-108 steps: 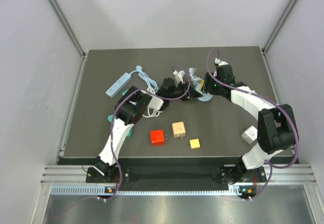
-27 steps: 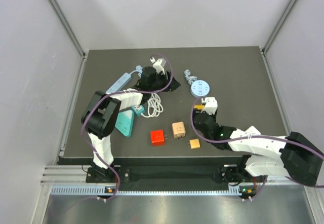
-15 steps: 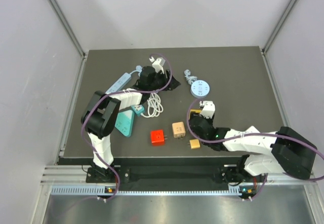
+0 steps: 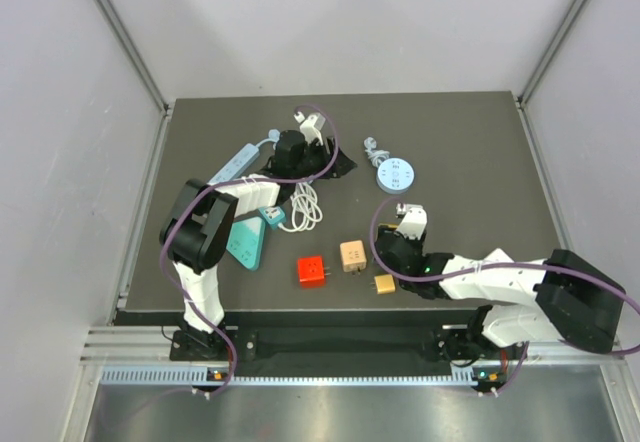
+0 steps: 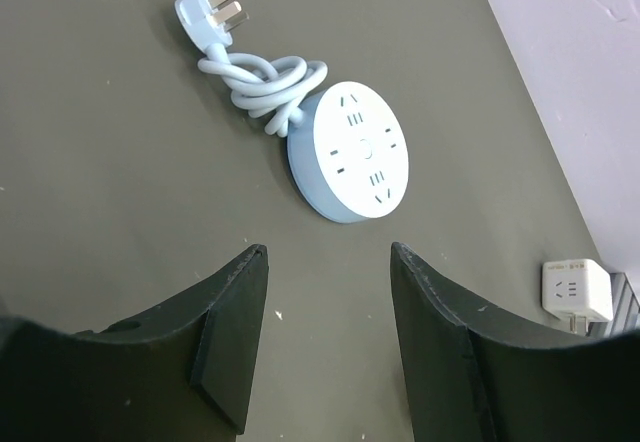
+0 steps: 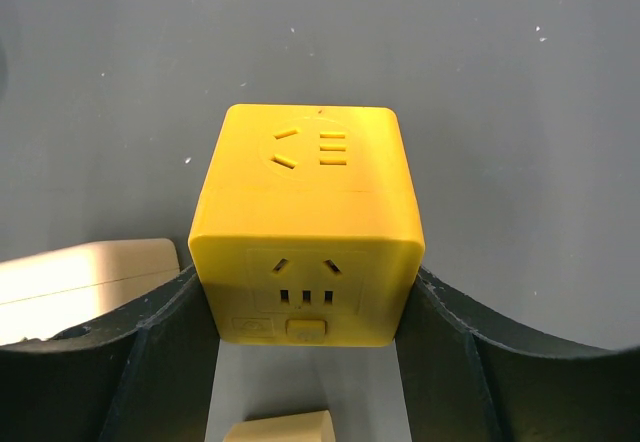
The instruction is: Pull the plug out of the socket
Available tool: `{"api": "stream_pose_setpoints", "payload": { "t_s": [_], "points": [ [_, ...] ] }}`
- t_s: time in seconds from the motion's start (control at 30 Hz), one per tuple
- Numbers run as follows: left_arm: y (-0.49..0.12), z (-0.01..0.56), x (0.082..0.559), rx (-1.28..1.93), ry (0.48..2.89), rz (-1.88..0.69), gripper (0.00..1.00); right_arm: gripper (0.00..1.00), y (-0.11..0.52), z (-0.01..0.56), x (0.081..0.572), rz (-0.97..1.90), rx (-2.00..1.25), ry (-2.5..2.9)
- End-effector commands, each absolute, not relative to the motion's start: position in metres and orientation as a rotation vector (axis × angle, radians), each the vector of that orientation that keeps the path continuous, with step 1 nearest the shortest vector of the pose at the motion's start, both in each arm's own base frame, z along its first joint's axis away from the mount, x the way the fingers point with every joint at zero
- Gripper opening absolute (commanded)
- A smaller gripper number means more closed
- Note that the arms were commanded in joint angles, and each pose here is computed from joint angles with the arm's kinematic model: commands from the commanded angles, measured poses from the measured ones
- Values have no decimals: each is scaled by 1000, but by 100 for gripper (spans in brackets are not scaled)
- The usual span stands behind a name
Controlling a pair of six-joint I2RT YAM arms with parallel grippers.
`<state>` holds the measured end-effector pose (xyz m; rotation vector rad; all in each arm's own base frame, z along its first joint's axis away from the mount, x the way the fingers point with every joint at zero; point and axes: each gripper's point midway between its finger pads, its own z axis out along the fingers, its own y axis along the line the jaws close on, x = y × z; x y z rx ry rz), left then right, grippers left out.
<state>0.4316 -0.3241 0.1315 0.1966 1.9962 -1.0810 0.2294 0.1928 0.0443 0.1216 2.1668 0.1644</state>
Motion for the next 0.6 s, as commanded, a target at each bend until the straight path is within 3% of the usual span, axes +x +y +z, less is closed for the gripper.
{"api": "stream_pose_setpoints", "payload": {
  "t_s": [0.0,0.27,0.33,0.57],
  "points": [
    [-328,151,432,235,1911,-1130,57,61,205,57,229,222,122,2147],
    [-330,149,433,238,1913,-1141,58,81,207,64,228,220,69,2155],
    [-331,150,432,237,1909,-1155,59,95,205,67,227,230,66,2148],
    [-334,154,427,252,1899,-1191,60,100,207,89,230,219,-3,2118]
  ]
}}
